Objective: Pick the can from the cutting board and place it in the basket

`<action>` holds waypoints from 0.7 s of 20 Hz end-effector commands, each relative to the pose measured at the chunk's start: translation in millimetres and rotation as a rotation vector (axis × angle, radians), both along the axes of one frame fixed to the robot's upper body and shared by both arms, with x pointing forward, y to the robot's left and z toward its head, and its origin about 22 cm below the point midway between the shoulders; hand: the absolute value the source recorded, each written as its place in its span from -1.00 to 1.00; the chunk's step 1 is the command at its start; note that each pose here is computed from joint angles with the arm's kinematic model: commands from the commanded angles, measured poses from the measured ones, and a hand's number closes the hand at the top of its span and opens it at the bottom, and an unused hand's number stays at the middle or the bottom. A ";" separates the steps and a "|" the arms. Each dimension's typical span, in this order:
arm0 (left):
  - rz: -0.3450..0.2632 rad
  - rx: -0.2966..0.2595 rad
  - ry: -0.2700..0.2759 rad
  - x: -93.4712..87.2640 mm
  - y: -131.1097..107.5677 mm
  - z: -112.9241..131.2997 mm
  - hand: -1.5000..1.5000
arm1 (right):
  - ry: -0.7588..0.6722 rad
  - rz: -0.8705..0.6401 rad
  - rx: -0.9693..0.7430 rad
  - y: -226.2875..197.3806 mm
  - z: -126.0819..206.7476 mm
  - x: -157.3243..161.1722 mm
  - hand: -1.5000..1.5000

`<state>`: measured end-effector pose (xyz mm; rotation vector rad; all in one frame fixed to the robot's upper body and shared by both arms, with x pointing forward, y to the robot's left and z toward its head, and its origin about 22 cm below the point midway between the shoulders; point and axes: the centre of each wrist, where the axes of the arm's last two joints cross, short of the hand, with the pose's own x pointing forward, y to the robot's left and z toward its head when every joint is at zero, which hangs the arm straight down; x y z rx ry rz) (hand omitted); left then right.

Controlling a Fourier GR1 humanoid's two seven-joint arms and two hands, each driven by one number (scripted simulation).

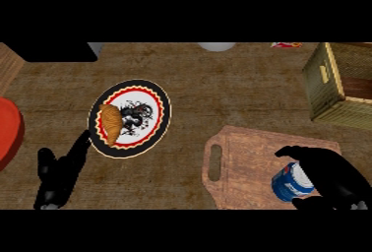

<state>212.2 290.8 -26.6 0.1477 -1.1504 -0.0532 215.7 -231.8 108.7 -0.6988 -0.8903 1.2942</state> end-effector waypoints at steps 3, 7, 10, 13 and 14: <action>0.021 -0.018 0.125 -14.4 11.7 -18.6 0.00 | -0.061 0.091 -0.075 9.1 -17.7 -7.1 1.00; 0.040 0.006 0.111 -4.9 -0.4 -18.5 0.00 | -0.091 0.104 -0.095 16.7 -30.9 -5.1 1.00; 0.025 -0.013 0.137 -3.1 -3.6 -18.0 0.00 | -0.082 0.055 -0.097 25.8 -13.6 3.1 1.00; 0.034 0.000 0.142 -11.8 -0.3 -27.5 0.00 | -0.101 -0.043 -0.095 50.9 -17.8 6.9 1.00; 0.002 -0.037 0.139 -18.7 -2.1 -30.2 0.00 | -0.104 -0.057 -0.106 71.1 -12.9 16.0 1.00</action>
